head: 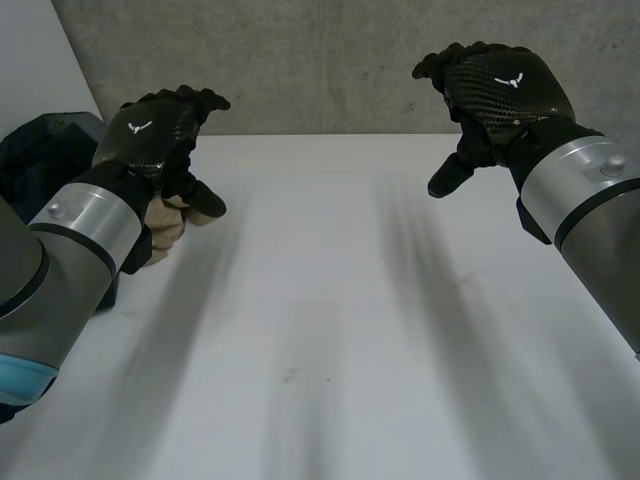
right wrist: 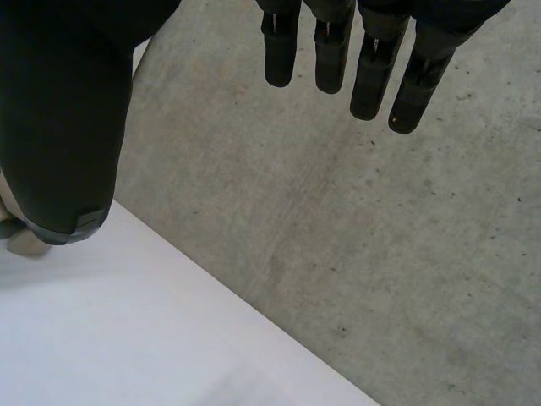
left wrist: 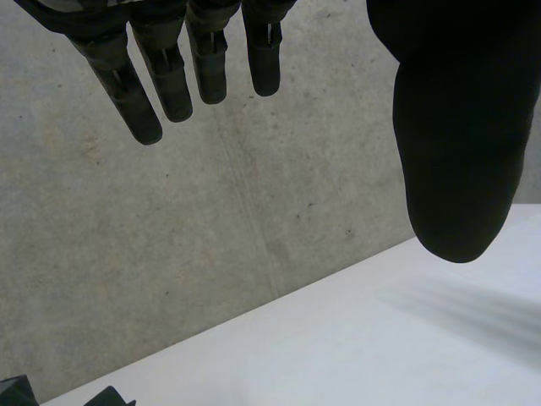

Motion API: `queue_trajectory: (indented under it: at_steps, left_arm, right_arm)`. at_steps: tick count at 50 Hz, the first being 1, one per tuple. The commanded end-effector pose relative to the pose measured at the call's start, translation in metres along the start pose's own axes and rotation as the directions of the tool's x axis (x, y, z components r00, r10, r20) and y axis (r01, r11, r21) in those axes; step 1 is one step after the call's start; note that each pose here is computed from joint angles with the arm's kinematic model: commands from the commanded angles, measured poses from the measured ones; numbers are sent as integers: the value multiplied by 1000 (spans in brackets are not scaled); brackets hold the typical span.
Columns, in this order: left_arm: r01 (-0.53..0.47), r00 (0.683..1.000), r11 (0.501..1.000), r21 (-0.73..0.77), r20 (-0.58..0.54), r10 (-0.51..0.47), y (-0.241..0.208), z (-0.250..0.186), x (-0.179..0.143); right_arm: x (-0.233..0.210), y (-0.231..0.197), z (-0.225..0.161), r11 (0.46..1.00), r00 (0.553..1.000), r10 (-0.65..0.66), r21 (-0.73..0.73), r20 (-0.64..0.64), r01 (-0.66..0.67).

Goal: Fold the laundry.

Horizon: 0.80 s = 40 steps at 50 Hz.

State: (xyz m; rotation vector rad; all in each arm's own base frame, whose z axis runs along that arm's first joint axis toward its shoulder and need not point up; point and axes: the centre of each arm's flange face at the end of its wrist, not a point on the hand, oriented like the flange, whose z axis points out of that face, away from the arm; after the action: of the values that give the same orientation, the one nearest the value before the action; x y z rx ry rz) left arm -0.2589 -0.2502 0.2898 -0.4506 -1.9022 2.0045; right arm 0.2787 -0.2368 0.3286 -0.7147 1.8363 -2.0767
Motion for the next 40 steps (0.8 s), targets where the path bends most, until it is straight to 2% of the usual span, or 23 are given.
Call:
queue_trajectory:
  at_steps: [1, 19, 24, 28, 32, 36, 40]
  left_arm:
    - [0, 1000, 1000, -23, 17, 0, 8, 5, -6]
    - [-12, 1000, 1000, -1, 13, 12, 3, 8, -6]
    - [-62, 997, 998, 4, 49, 62, 3, 21, -20]
    - [-166, 977, 986, -25, 135, 168, 13, 44, -56]
    - [-279, 937, 958, -65, 199, 287, 30, 69, -91]
    - [-373, 874, 916, -146, 276, 400, 58, 94, -145]
    - [-402, 835, 891, -212, 314, 452, 82, 107, -182]
  right_arm:
    - [-2, 2, 0, 1000, 1000, -1, -6, 5, 1]
    - [-1, 4, 1, 1000, 1000, -3, -9, 3, 3]
    - [0, 3, 1, 1000, 1000, -3, -7, 1, 3]
    - [0, 3, 2, 1000, 1000, -5, -5, 2, 5]
    - [0, 3, 2, 1000, 1000, -5, -3, 3, 5]
    - [0, 5, 4, 1000, 1000, -5, -10, 6, 5]
    - [-1, 10, 5, 1000, 1000, -3, -23, 7, 4]
